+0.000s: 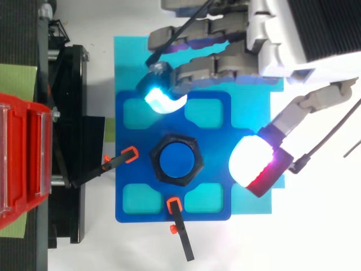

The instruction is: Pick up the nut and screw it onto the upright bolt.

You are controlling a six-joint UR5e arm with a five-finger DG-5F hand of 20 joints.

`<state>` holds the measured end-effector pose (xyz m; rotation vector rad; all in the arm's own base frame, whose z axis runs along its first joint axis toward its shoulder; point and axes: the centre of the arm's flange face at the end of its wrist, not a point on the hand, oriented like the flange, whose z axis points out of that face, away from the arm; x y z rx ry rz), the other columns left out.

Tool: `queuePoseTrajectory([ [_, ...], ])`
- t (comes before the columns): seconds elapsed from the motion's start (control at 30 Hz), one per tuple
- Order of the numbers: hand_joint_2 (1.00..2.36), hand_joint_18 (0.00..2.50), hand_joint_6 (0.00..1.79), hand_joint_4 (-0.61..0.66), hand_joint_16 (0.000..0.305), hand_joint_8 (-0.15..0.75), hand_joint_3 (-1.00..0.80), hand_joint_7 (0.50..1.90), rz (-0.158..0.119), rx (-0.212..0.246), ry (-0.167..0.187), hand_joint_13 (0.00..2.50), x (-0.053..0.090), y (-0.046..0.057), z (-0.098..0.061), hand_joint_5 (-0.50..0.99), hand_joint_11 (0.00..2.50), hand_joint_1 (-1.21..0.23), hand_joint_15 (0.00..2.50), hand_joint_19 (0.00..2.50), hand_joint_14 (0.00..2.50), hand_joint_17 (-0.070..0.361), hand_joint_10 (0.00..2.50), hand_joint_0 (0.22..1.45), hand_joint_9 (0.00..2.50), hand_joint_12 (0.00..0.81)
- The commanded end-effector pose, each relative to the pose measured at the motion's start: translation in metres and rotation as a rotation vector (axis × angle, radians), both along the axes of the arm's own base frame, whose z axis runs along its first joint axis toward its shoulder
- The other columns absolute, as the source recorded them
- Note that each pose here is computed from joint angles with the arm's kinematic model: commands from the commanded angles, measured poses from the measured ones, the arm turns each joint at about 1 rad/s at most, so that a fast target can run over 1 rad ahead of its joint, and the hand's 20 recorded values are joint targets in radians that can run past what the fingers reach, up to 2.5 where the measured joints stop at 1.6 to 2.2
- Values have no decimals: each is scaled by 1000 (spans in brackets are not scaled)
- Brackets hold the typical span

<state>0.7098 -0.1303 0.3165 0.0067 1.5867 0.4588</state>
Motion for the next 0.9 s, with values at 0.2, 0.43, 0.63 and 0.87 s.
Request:
queuePoseTrajectory([
  [0.2, 1000, 0, 501, 189, 41, 224, -500, 665, -92, -33, 111, 236, -38, -14, 44, -172, 0, -238, 0, 0, 0, 93, 0, 441, 591, 309],
  [0.43, 1000, 0, 502, 196, 41, 226, -500, 671, -164, -33, 104, 233, -88, -12, 57, -167, 0, -258, 0, 0, 0, 92, 0, 446, 591, 308],
  [0.63, 1000, 0, 502, 207, 40, 228, -500, 682, -287, 68, -28, 230, -128, -7, 57, -162, 0, -276, 0, 0, 0, 89, 0, 452, 595, 305],
  [0.87, 1000, 0, 502, 201, 38, 224, -500, 682, -359, 181, 39, 222, -141, -1, 46, -161, 0, -311, 0, 0, 0, 86, 0, 465, 595, 299],
])
